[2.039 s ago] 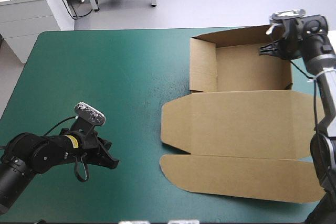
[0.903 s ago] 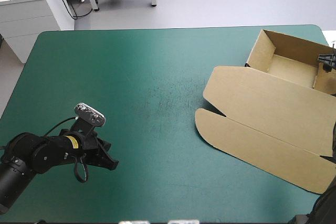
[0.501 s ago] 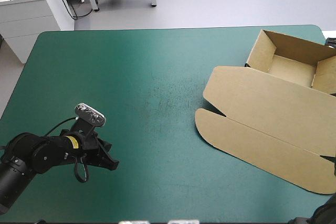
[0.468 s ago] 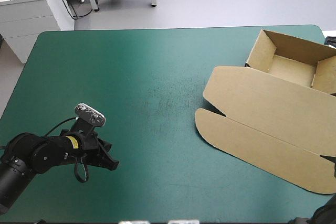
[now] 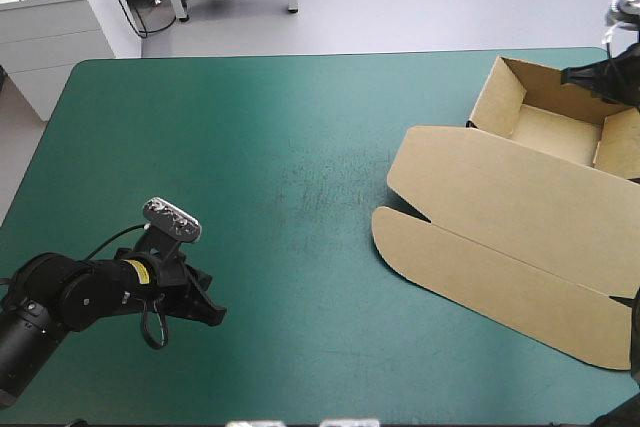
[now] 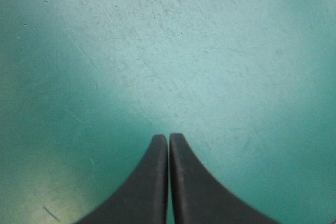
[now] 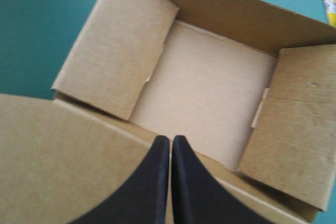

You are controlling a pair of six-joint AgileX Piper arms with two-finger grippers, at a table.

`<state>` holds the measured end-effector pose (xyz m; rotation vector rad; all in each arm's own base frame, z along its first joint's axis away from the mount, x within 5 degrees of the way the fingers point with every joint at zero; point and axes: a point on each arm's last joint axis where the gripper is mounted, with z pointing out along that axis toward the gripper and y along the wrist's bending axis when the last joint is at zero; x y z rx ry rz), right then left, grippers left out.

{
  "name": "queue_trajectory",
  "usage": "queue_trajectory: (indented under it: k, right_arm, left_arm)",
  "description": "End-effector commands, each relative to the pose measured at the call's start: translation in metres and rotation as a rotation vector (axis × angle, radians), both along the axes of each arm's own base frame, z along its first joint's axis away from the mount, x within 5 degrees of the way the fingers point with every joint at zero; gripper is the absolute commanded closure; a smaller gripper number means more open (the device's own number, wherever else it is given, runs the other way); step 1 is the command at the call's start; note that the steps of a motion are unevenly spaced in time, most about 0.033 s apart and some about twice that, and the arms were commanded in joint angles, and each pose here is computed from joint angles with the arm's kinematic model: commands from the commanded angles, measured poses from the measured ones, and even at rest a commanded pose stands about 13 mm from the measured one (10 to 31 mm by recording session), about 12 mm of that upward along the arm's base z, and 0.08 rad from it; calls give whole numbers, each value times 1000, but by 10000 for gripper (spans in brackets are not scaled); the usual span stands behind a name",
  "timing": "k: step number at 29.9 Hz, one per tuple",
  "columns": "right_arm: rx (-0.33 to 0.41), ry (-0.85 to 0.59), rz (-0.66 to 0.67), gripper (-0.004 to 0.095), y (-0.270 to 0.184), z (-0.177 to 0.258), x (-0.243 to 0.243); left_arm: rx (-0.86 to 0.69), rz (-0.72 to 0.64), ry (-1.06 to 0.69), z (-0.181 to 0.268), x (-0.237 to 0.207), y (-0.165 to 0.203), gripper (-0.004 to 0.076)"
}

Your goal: Fold the box

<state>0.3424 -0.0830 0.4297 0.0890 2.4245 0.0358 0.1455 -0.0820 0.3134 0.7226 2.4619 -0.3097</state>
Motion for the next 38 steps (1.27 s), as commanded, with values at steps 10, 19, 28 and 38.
queue_trajectory:
  k: [10, 19, 28, 38]
  right_arm:
    - [-39, -122, 240, 912, 81, 6, -80]
    - [-53, -135, 249, 912, 87, -30, -150]
    - [-44, -114, 246, 912, 91, -77, -210]
    - [-18, -166, 256, 912, 98, -120, -266]
  left_arm:
    - [-42, 16, -90, 13, 3, -1, 732]
    - [-114, 45, -196, 28, -6, 4, 732]
    - [-129, 46, -226, 19, -26, 14, 732]
    - [-132, 44, -173, -6, -40, 18, 732]
